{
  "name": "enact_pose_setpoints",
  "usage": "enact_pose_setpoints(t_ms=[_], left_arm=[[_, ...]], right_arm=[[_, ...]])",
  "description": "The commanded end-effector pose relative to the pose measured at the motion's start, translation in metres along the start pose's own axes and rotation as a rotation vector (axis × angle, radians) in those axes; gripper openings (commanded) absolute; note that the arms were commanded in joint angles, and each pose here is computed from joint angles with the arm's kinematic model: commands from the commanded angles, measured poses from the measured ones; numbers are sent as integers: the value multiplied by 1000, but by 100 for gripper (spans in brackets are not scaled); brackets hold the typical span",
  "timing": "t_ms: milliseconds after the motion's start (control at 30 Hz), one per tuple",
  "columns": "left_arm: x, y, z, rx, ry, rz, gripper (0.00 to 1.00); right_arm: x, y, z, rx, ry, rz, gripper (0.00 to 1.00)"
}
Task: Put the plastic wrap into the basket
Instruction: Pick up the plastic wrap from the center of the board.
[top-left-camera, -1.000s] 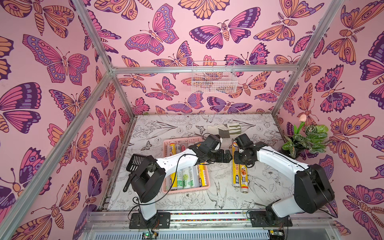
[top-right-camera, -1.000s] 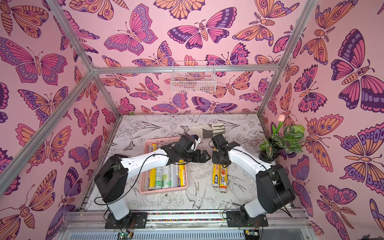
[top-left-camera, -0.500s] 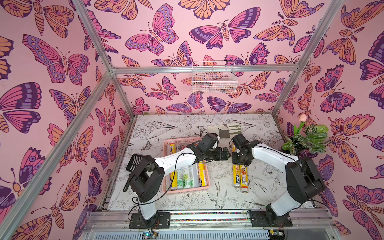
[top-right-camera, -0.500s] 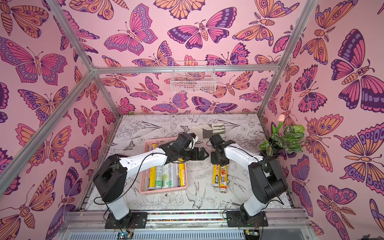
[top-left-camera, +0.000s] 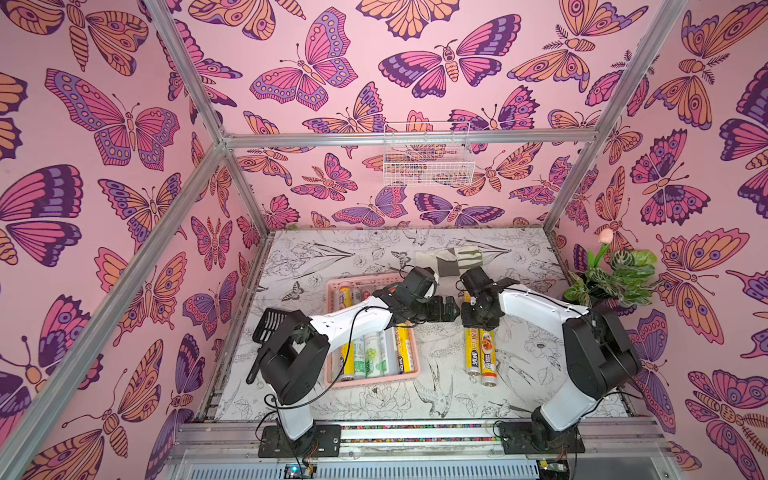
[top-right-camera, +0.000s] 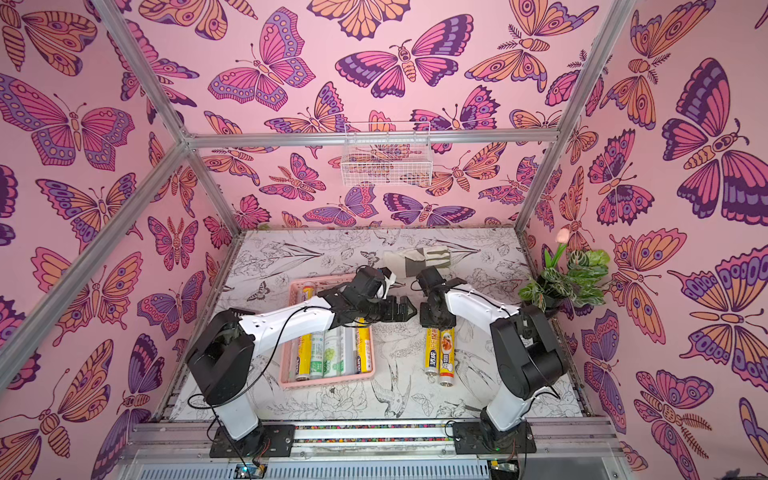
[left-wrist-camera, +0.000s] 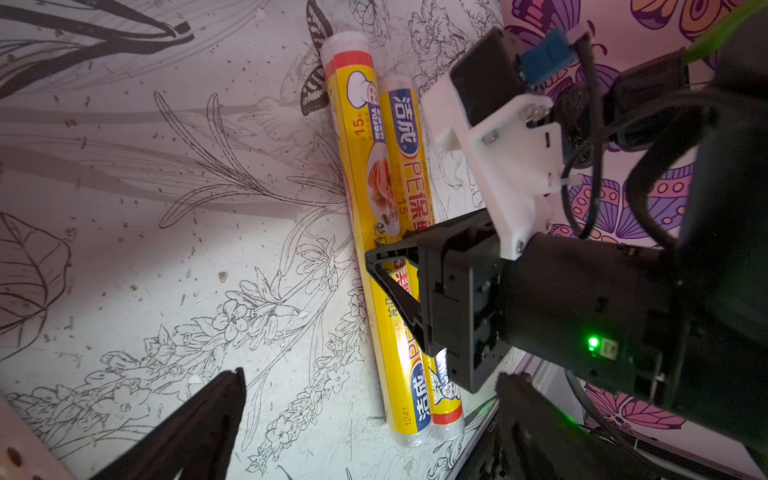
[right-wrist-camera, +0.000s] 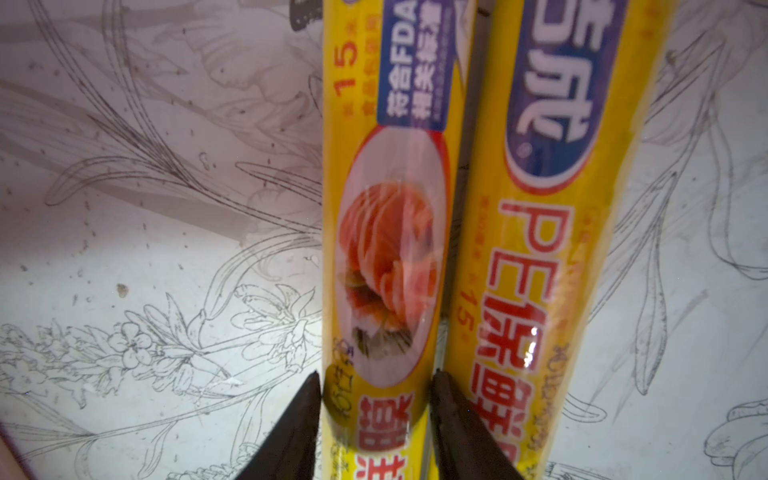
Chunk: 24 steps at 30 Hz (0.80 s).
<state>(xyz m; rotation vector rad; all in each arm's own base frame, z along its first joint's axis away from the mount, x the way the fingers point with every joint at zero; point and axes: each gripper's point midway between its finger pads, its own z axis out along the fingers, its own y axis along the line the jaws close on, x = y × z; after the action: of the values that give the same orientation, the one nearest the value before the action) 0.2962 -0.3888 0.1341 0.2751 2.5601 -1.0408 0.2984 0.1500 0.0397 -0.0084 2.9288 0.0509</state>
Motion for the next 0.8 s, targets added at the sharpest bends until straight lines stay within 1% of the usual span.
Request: enact_pose_setpoints(t_ms=[0,533,600,767], left_arm=[[-4,-3,-10,17,-19,-1,100],[-3,1,-12,8,-21,-10,100],[-3,4,-13,2,-23,-15,100],[-4,9,-17,-13,-39,-25,100]], right_arm=[[-3,5,3,6,5,-16,48],[2,14,19,10,41,-23,52],[2,14,19,10,41,-22,50],[-2,13,10,7,17,-17,42]])
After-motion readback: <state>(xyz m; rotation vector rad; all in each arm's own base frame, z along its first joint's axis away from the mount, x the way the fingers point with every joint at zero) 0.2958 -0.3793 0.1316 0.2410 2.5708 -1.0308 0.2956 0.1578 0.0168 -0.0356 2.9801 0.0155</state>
